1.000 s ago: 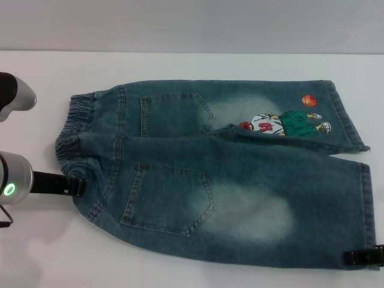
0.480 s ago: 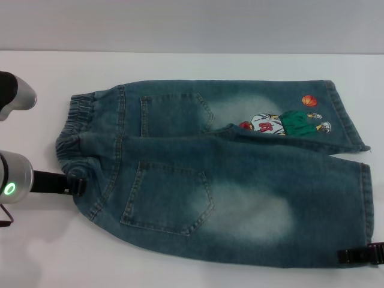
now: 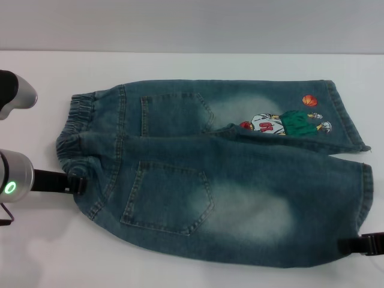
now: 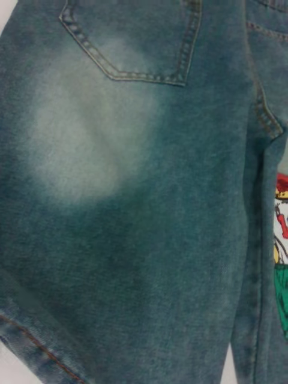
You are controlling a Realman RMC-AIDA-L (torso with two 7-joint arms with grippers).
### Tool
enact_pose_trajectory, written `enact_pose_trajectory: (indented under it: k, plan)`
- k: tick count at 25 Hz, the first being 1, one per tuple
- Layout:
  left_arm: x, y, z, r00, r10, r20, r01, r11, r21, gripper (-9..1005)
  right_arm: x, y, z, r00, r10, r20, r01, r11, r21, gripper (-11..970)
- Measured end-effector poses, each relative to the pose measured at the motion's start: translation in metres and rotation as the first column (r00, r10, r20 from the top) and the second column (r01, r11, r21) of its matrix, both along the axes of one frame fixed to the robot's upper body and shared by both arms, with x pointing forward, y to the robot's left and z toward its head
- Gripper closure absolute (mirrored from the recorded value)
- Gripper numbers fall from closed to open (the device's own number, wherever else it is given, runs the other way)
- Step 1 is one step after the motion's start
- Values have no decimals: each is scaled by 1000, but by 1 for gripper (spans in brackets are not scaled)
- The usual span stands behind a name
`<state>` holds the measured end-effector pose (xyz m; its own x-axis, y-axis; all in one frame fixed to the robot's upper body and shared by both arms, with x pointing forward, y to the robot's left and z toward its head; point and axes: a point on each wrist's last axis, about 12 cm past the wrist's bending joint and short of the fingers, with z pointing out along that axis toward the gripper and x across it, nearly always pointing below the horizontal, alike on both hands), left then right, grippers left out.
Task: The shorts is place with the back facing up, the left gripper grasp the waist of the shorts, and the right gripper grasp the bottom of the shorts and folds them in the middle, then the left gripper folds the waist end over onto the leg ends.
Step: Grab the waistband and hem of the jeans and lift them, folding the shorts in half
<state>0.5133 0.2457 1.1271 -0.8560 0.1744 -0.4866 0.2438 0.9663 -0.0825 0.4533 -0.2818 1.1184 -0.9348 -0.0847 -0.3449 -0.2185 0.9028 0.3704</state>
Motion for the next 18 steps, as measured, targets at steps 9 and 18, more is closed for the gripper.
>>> enact_pose_trajectory:
  k: [9,18]
  plan:
    - [1,0,0,1000,8,9,-8,1000,-6,800,3,3,1,1000,25,9,-25,1000,-3,820]
    - [3,1,-1,999,22,31,-21,1000,-18,800,11,8,7,994,50,96,-53,998,30,909]
